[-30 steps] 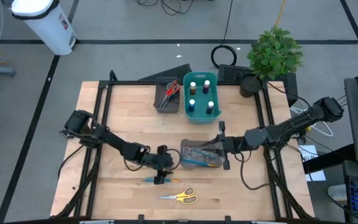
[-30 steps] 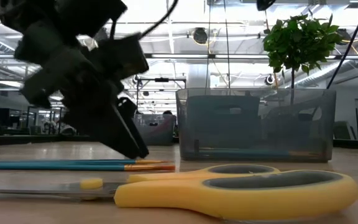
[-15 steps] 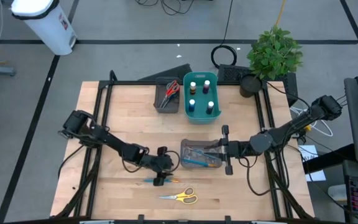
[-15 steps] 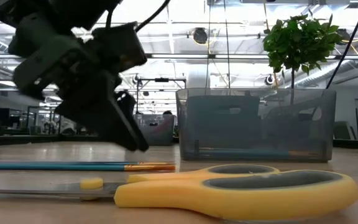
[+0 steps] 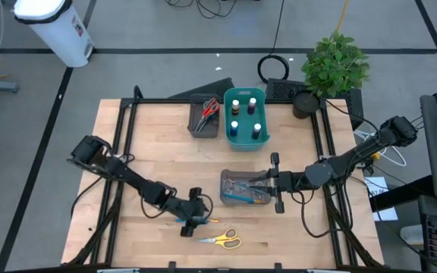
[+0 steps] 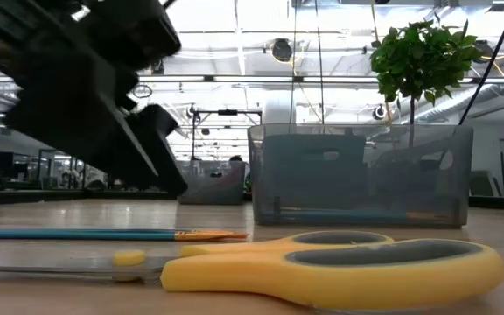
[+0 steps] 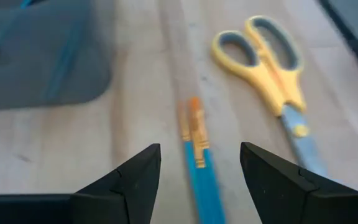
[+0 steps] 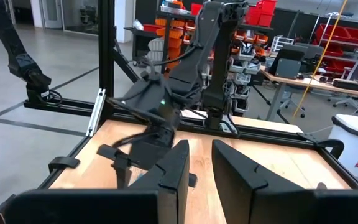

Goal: Pick & Place Paint Supplies
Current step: Put the blue paint brush into the bottom black bin

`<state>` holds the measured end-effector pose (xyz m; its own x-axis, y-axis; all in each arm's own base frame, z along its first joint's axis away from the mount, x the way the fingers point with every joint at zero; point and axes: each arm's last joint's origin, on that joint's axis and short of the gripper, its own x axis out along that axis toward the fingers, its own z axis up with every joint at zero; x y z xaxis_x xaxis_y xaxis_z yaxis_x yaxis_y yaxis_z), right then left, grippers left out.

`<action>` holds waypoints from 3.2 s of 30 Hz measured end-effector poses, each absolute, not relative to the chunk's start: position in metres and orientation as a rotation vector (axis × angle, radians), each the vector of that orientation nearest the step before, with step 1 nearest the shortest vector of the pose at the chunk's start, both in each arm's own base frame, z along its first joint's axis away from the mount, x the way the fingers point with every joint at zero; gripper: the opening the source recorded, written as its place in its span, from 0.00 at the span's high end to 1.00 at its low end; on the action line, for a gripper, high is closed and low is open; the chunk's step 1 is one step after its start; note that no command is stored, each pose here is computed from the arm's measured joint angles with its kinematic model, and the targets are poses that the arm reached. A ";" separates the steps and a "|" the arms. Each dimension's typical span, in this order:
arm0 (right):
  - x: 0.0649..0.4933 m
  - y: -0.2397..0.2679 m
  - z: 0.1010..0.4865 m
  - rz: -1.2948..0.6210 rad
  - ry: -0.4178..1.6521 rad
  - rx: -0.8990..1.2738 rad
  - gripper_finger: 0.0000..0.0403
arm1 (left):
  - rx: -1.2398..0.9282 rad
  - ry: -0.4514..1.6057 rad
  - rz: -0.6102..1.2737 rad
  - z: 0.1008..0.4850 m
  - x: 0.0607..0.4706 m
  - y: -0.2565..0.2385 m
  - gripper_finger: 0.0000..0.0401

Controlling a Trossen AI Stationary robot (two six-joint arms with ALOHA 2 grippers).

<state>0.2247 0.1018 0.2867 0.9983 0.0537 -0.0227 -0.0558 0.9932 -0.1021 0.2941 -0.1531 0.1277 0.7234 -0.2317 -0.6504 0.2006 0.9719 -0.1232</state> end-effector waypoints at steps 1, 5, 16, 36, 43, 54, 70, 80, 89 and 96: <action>0.225 0.102 0.287 0.055 0.020 -0.103 0.85 | -0.034 0.720 -0.249 0.128 0.292 -0.156 0.43; 0.225 0.102 0.287 0.055 0.020 -0.104 0.85 | 0.016 0.680 -0.262 0.130 0.287 -0.169 0.43; 0.225 0.102 0.287 0.056 0.020 -0.105 0.85 | -0.003 0.551 -0.224 0.118 0.299 -0.177 0.43; 0.225 0.102 0.286 0.056 0.021 -0.103 0.85 | 0.075 0.823 -0.217 0.097 0.330 -0.180 0.43; 0.225 0.102 0.286 0.056 0.021 -0.102 0.85 | 0.078 0.847 -0.209 0.095 0.328 -0.178 0.54; 0.225 0.102 0.287 0.056 0.021 -0.102 0.85 | 0.085 0.854 -0.205 0.093 0.327 -0.178 0.86; 0.225 0.102 0.287 0.056 0.021 -0.102 0.85 | 0.071 0.856 -0.194 0.093 0.327 -0.178 0.76; 0.225 0.102 0.287 0.056 0.021 -0.102 0.85 | 0.053 0.858 -0.181 0.092 0.327 -0.177 0.60; 0.225 0.102 0.286 0.056 0.021 -0.102 0.85 | 0.051 0.829 -0.180 0.107 0.325 -0.176 0.61; 0.225 0.102 0.286 0.056 0.022 -0.102 0.85 | 0.051 0.828 -0.182 0.107 0.325 -0.177 0.62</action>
<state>0.2247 0.1018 0.2864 0.9982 0.0551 -0.0245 -0.0573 0.9932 -0.1016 0.3255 -0.1766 0.1068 0.6617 -0.1408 -0.7365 0.1808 0.9832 -0.0256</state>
